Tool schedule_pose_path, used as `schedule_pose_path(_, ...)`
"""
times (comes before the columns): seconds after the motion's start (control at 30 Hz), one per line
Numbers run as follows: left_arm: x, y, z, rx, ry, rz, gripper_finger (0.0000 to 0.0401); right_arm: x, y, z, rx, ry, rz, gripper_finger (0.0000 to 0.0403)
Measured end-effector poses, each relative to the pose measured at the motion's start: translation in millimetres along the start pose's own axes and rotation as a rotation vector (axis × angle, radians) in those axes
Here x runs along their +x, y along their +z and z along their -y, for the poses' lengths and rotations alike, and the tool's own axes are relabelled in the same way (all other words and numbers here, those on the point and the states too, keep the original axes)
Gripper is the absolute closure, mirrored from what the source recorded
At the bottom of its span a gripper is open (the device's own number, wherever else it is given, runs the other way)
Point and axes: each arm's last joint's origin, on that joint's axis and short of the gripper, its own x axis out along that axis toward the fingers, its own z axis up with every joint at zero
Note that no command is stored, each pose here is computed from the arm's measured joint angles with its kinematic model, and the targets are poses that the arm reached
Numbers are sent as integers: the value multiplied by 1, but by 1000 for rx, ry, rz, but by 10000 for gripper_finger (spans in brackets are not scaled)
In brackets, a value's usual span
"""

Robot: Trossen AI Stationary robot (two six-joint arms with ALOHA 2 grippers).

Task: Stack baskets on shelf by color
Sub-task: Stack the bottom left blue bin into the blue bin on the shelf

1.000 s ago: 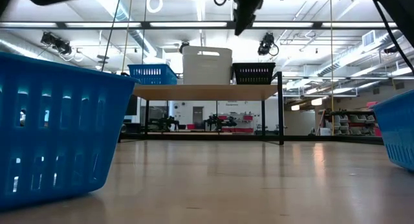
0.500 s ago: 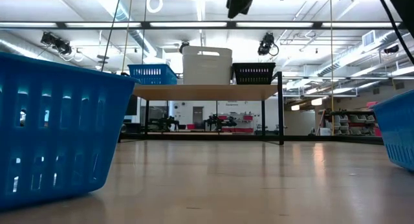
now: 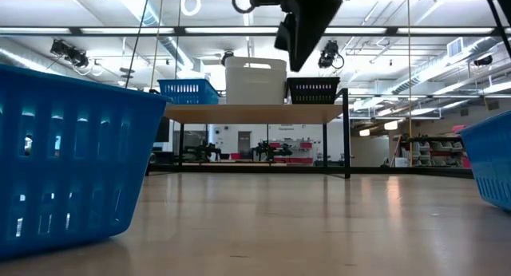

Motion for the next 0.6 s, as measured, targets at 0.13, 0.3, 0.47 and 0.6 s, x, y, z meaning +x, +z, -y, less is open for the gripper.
schedule_pose_path(0.13, 0, -2, 2, 9, 26, 15, 229, 32, -2, -24, -56, 25, 52, 285)
schedule_pose_path(0.3, 0, -1, 0, -14, 32, 21, 229, 61, -4, -45, -93, 13, 160, 285)
schedule_pose_path(0.47, 0, -1, 1, -28, 31, 22, 229, 83, -3, -62, -129, -4, 336, 286)
schedule_pose_path(0.6, -1, -4, 2, -47, 40, 22, 229, 96, -6, -74, -146, 31, 458, 287)
